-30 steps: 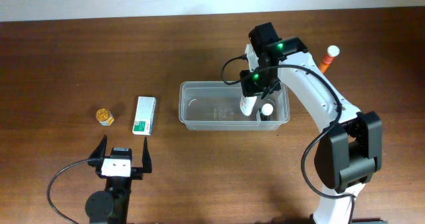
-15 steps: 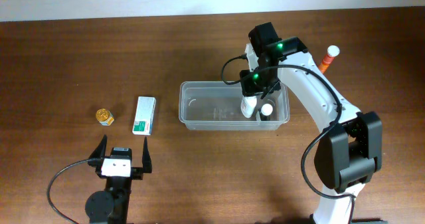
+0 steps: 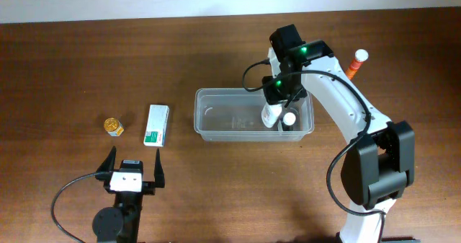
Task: Pack container
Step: 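Lower the pump bottle into the container beside the dark bottle and release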
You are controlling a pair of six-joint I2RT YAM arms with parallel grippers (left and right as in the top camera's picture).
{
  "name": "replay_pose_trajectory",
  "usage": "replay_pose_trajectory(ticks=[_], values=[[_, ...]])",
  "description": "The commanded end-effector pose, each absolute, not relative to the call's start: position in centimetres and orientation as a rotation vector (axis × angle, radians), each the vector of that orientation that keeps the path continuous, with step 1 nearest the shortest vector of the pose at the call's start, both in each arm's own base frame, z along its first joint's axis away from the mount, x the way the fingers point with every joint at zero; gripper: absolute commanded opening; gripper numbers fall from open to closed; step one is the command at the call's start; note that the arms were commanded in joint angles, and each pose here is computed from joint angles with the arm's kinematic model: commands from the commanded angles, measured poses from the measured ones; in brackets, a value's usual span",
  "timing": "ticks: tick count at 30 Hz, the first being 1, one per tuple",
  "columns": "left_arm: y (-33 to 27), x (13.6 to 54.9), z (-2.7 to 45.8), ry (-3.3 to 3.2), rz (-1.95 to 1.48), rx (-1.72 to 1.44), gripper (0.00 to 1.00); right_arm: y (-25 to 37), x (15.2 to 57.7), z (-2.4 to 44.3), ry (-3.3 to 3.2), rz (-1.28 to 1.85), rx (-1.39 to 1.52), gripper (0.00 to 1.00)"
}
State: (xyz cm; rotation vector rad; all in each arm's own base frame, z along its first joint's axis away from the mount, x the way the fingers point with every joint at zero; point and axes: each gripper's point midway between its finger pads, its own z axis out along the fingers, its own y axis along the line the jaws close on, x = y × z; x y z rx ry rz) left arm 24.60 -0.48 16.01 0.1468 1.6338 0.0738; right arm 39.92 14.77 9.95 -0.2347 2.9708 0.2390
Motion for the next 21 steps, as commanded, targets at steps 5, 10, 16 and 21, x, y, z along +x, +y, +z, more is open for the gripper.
replay_pose_trajectory(ticks=[5,10,16,21], values=[[-0.52,24.58,15.83,1.635,0.081,0.163,0.99,14.15,39.98,9.98,2.965,0.161,-0.226,0.3],[-0.52,24.58,15.83,1.635,0.081,0.163,0.99,14.29,39.79,9.96,2.974,0.174,-0.218,0.3],[-0.52,24.58,15.85,1.634,0.082,0.163,1.0,14.25,39.55,9.93,2.984,0.176,-0.219,0.25],[-0.52,24.58,15.83,1.635,0.081,0.163,0.99,13.95,39.7,9.92,2.979,0.15,-0.214,0.25]])
